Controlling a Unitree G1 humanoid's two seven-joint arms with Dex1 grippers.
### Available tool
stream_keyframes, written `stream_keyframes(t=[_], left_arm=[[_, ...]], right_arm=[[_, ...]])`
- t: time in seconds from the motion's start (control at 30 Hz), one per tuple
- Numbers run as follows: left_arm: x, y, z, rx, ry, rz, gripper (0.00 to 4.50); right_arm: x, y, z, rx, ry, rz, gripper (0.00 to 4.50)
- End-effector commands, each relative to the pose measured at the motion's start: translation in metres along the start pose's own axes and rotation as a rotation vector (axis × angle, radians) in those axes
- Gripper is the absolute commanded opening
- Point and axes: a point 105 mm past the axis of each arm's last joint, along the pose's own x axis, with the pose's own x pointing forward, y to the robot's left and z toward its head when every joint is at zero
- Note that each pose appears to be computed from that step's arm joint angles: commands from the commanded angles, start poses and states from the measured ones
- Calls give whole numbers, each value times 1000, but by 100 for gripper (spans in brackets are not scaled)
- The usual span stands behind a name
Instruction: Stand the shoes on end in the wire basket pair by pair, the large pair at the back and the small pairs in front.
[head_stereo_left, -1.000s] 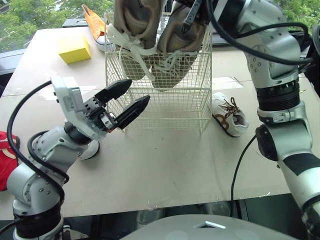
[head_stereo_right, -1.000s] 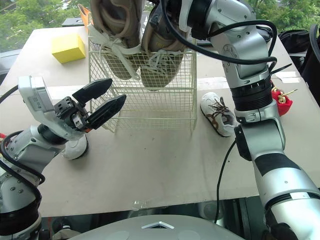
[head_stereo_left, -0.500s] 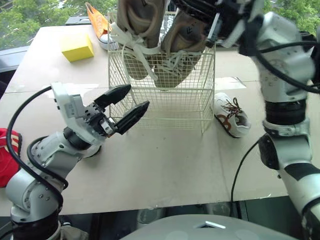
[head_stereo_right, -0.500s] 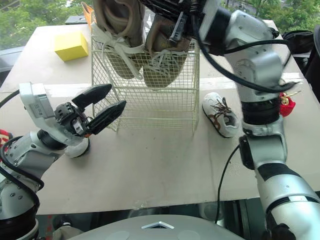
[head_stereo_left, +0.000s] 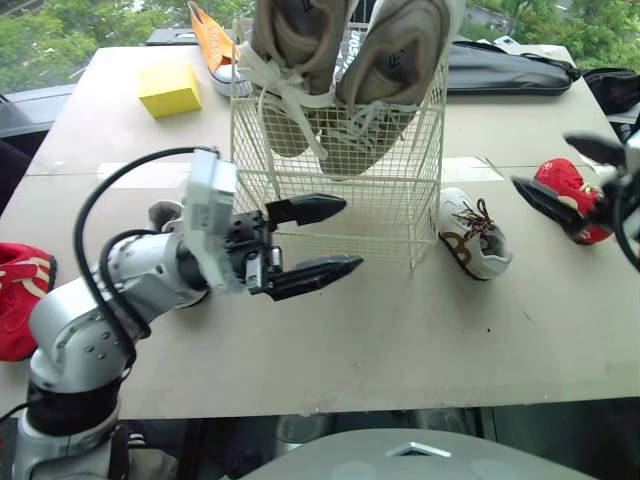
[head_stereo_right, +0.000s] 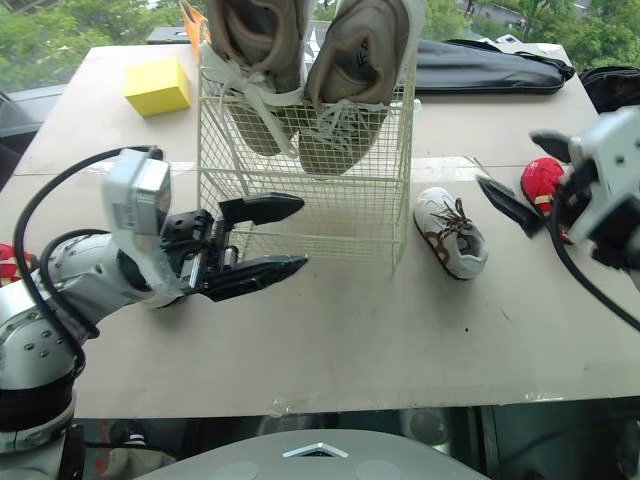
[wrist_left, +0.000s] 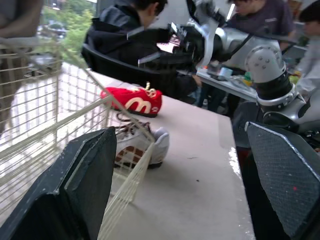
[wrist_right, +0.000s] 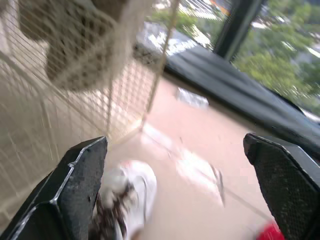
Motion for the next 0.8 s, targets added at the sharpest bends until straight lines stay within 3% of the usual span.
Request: stream_keyframes(t=[0.03,0.23,0.63,0.73,0.8], left_arm=[[8,-10,-1,-5,43,-88,450],[16,-10,-2,13,100,-117,450],[17,-12,0,10,53,-59,450],[17,-13,-2,0,47,-44,450],[16,-13,-3,-4,42,-30,450]], right_arm=[[-19,-13,-9,-11,49,-112,445],[-26,-39,-53,86,183,-266,445],[24,-85,-104,245,375,-424,445],[32,-88,-111,264,400,-405,369],[34,-91,-115,244,413,-401,277]])
